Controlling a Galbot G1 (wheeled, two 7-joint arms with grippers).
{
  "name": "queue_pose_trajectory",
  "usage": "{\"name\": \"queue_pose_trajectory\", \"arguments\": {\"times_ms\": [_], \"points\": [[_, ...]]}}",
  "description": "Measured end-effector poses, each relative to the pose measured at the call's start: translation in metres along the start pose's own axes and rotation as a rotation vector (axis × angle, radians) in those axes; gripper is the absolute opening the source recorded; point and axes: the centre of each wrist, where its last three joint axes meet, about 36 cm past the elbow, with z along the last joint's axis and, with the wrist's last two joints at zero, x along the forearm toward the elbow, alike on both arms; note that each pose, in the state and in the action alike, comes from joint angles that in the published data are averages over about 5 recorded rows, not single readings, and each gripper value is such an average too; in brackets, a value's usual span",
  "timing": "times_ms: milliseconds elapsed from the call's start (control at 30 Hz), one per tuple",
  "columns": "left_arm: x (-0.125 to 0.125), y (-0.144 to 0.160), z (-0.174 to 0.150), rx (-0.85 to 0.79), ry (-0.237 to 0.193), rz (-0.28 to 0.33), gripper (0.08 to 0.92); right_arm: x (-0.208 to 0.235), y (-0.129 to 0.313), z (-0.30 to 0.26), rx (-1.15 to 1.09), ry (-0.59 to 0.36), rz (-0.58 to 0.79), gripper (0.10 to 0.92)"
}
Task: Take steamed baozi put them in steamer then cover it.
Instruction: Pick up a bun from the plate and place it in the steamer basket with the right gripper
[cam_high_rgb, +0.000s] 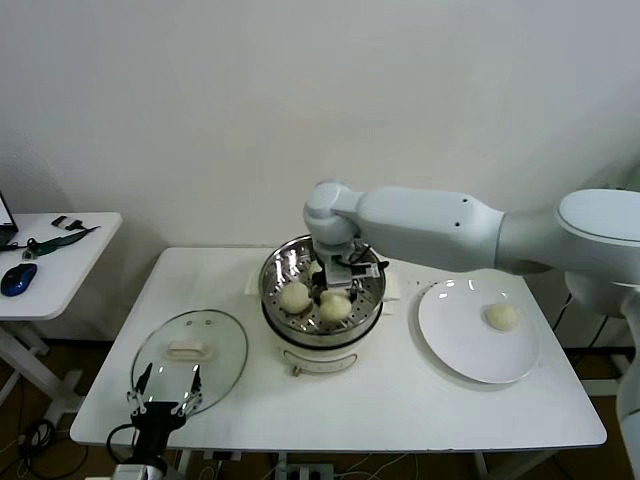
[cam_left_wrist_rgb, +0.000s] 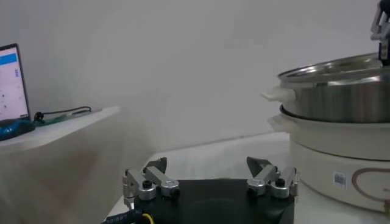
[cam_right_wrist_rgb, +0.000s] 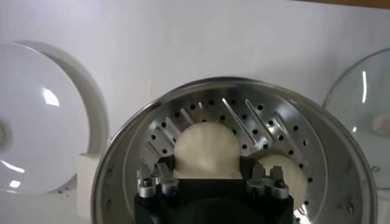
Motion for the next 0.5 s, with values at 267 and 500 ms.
{"name": "queue_pose_trajectory", "arguments": {"times_ms": [267,500], "points": [[0.0,-0.001,0.002,0.001,0.003,0.002,0.823,-0.01,-0.003,-0.002,-0.006,-0.011,0.01,0.791],[-0.001,-0.002,0.002,0.001,0.001,0.002,0.823,0.001,0.003,0.007,-0.034,0.007,0.037,0.822]]}}
